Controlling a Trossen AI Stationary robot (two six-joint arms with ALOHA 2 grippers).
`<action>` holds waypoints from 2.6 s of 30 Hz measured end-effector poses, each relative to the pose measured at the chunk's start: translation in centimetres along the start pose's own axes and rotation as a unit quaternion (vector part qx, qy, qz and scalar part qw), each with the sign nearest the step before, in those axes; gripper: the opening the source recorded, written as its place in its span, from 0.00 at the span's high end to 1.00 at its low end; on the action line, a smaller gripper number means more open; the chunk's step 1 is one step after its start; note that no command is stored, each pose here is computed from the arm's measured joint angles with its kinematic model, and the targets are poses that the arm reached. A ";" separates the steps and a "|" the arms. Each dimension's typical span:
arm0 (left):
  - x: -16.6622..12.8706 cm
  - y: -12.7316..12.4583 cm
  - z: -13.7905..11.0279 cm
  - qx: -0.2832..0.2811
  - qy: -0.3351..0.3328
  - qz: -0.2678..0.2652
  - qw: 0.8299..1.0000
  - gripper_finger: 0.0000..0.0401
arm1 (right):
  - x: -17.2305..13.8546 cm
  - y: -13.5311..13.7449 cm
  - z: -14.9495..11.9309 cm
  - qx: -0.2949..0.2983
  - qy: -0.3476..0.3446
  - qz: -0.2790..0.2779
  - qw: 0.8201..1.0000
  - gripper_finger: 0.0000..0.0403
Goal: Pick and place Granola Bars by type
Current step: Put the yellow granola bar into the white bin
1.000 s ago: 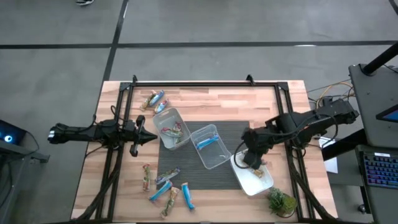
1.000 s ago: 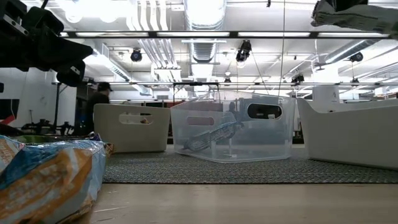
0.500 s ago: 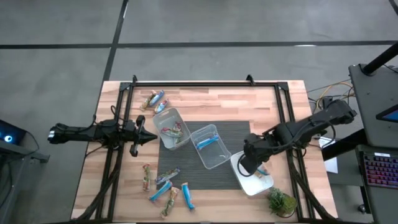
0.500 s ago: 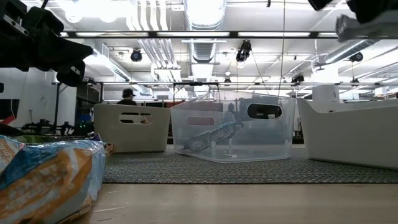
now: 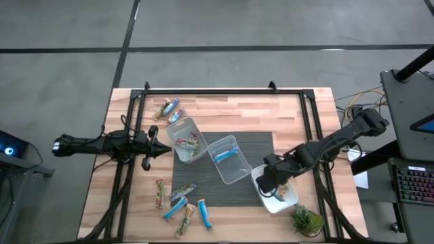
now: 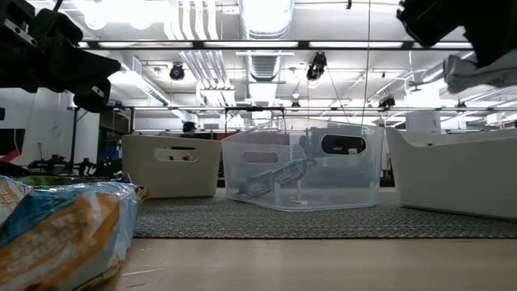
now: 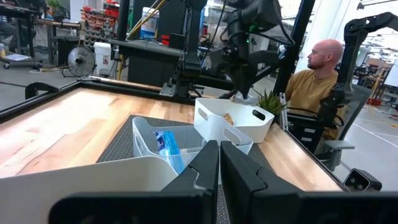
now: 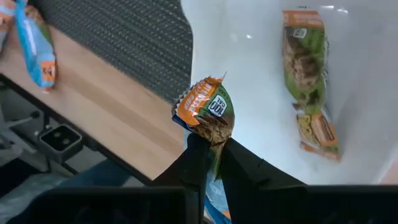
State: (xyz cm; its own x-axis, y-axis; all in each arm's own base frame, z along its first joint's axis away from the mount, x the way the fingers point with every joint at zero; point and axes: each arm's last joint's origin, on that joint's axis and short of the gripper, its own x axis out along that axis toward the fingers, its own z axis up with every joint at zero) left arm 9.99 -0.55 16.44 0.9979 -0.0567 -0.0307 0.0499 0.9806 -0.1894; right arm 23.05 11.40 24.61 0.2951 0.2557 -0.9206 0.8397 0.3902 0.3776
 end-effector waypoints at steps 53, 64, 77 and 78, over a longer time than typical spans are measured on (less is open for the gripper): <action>0.0 0.0 0.0 0.000 0.000 0.000 1.000 1.00 | -5.0 0.5 3.8 -0.286 -0.128 0.073 0.947 0.88; 0.0 0.0 0.0 0.000 0.000 0.000 1.000 1.00 | -7.0 -0.7 7.3 -0.421 -0.188 0.045 0.886 0.92; 0.0 0.0 0.0 0.000 0.000 0.000 1.000 1.00 | -9.7 -3.5 10.0 -0.517 -0.241 0.033 0.821 0.98; 0.0 0.0 0.0 0.000 0.000 0.000 1.000 1.00 | -9.7 -3.8 10.2 -0.513 -0.244 0.035 0.822 0.98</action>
State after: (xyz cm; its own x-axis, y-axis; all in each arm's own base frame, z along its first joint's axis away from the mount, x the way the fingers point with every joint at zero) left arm 9.99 -0.54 16.44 0.9979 -0.0566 -0.0301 0.0499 0.9806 -0.1895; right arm 21.63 -1.58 31.13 0.6850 0.0224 -0.7282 0.0594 0.9945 0.0864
